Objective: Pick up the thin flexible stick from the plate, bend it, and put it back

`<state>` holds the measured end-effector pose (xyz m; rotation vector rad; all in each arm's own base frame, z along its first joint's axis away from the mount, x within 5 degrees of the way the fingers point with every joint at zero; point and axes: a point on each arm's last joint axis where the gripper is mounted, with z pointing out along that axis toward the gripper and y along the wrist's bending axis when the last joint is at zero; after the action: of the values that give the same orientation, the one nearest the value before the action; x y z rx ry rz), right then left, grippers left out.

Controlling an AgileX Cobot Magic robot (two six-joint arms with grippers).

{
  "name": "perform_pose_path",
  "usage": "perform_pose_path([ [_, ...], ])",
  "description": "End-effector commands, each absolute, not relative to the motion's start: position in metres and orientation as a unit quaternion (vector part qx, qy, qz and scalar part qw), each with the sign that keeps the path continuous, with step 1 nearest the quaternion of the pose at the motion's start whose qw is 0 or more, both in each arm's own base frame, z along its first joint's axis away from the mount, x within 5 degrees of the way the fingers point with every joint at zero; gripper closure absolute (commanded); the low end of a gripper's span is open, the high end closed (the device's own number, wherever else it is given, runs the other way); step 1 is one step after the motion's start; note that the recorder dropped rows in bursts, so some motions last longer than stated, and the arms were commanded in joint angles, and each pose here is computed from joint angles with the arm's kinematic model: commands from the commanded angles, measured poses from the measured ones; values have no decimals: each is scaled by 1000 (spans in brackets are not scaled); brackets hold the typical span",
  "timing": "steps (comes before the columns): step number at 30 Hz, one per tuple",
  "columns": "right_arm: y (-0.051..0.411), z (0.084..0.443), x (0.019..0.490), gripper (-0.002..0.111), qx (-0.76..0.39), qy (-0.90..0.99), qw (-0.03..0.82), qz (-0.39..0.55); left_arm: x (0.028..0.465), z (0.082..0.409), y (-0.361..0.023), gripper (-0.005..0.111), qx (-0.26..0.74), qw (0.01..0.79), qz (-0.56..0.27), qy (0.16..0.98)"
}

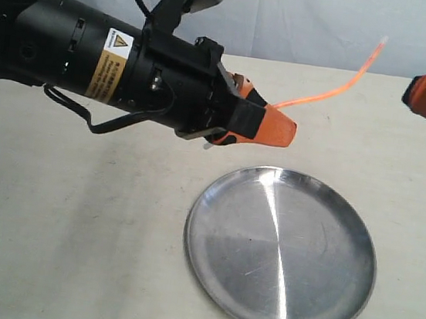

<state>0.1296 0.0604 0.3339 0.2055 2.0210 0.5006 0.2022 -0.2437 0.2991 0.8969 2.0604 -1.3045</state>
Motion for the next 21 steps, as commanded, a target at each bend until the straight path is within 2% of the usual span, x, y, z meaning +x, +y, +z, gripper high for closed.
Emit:
perform_pose_path([
  [1,83,332,144,52,81,826,485,276,201,300,-243,107,330,269,-484,764],
  [8,112,307,174,52,89,845,441,290,199,300,-243,107,336,261,-490,761],
  [12,125,310,181,52,55,820,460,338,197,300,-243,107,340,255,-495,758],
  [16,125,310,182,55,47,821,464,329,196,300,-243,107,342,251,-498,756],
  [18,125,310,182,64,40,821,468,324,196,300,-243,107,343,250,-498,756],
  [19,125,310,182,73,38,821,469,323,196,300,-244,107,344,249,-499,756],
  [21,124,310,182,105,26,821,475,315,196,300,-244,107,344,248,-500,755],
])
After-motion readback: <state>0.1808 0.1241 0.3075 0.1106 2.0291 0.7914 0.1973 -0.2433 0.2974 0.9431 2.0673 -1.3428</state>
